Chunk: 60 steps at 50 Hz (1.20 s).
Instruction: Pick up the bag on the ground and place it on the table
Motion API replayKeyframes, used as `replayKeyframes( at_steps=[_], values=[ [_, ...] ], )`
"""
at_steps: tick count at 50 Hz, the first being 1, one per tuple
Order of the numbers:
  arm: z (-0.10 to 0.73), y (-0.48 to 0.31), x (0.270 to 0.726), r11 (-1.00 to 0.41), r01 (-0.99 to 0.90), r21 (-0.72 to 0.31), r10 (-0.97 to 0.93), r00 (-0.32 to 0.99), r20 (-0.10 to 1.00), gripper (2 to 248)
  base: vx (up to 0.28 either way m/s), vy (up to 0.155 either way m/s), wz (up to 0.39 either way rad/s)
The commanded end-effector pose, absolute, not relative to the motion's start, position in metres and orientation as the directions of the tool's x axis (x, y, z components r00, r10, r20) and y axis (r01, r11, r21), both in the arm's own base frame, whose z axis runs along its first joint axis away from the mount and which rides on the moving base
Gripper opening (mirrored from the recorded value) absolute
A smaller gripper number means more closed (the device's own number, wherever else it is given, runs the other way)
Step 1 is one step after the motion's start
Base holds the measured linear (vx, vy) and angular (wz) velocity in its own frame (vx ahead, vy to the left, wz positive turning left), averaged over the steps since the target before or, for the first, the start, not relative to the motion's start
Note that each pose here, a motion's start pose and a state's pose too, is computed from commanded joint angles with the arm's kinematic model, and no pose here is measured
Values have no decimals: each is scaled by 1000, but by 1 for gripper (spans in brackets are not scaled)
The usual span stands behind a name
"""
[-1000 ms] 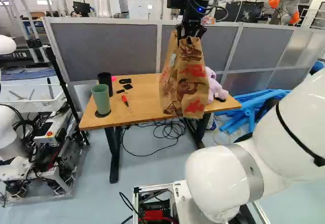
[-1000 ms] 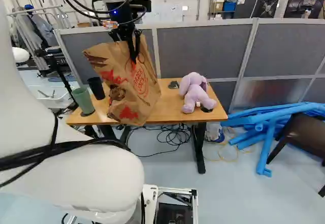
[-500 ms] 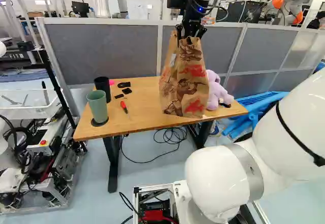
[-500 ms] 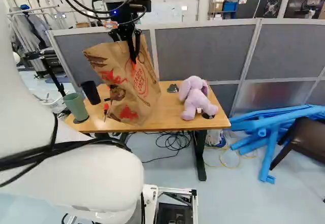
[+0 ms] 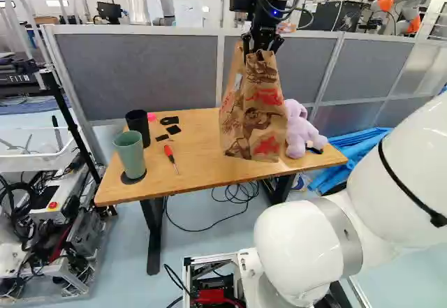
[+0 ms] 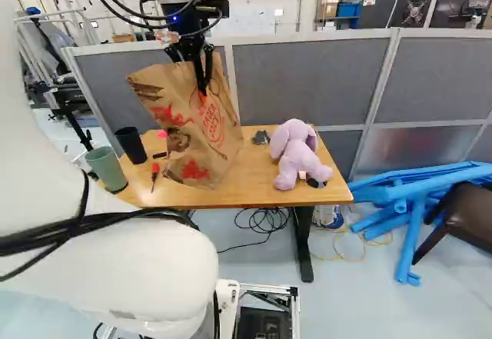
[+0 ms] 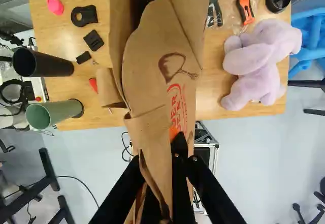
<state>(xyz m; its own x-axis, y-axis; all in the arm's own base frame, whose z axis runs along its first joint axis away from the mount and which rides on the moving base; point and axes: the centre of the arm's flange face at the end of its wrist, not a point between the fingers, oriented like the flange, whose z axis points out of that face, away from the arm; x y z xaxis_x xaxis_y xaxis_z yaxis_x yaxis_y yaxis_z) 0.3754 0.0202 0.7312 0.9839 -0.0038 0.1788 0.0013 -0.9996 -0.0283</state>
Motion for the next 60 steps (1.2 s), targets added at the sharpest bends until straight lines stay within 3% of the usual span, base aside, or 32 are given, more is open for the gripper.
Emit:
replayKeyframes(
  at_steps=[30, 60],
  values=[
    [731, 20, 384, -1000, 0, -28, -5, 984, 178, 21, 0, 0, 0],
    [692, 22, 422, -1000, -3, -26, -7, 989, 147, 21, 0, 0, 0]
  ],
)
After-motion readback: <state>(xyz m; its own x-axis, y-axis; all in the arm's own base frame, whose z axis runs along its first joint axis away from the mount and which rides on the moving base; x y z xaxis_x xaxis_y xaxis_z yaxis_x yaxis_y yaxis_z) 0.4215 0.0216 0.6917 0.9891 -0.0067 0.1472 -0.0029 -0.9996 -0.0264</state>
